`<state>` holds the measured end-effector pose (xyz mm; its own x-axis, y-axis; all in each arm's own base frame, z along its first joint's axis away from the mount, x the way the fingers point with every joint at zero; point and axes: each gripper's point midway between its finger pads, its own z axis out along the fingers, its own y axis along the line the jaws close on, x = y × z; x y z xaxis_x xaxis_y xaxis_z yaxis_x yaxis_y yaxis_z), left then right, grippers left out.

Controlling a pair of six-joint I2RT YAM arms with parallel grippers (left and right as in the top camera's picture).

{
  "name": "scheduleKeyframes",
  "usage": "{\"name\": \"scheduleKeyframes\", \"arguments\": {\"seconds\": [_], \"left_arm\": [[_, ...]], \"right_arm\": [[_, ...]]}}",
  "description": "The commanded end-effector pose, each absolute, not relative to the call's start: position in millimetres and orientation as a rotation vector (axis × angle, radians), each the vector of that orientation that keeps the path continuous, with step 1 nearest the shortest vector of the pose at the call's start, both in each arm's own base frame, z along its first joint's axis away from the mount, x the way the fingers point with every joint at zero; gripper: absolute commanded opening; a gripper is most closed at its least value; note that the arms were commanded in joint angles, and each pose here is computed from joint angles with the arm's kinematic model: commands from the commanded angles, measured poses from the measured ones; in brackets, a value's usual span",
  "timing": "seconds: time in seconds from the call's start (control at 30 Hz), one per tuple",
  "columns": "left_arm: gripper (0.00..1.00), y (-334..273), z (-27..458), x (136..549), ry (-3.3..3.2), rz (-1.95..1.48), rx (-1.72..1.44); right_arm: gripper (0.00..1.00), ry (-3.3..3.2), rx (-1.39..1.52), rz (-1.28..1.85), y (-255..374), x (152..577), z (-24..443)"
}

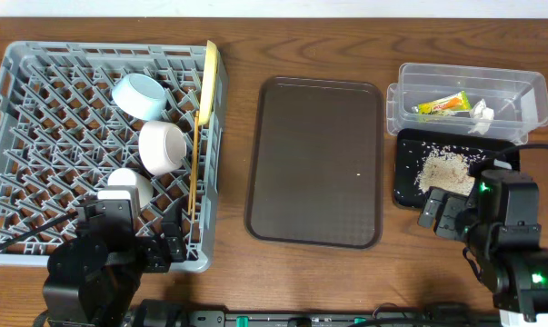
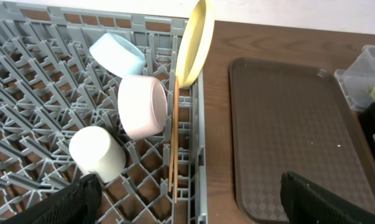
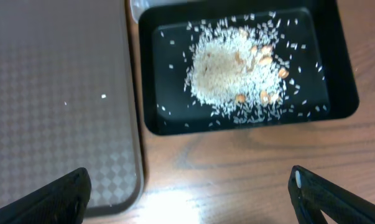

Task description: Sort waste into correct bins and load items into the dishwasher

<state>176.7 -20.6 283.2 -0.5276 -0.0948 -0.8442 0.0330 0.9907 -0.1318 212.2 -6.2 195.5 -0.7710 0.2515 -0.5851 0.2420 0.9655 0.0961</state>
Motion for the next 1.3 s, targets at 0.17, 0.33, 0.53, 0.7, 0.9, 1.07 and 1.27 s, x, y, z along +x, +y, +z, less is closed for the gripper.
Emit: {"name": "scheduleKeyframes", "arguments": {"seconds": [0.17,0.33,0.53,0.7,0.9,1.07,1.27], "left_arm": [[0.94,-19,281,177,2.125,-0.150,-0.056],[0.94,-19,281,177,2.125,-0.150,-0.056],[0.94,-19,281,177,2.125,-0.150,-0.056],[0.94,-19,281,177,2.125,-0.150,-0.056],[0.94,-19,281,177,2.125,-0.150,-0.056],[0.94,-19,281,177,2.125,-0.150,-0.056],[0.94,-19,281,177,2.125,-0.150,-0.056]], "right_arm": [[0.99,2.150,0.154,0.001,-6,217,226],[0.99,1.950,0.125,0.017,-6,213,226],[1.00,1.794,0.108,0.055,-1,218,210],[0.99,1.669,0.099,0.074,1,229,202],[0.99,1.551,0.096,0.083,2,241,199],[0.99,1.529,0.022,0.062,8,247,185],[0.99,1.642,-0.162,0.013,22,245,155]]}}
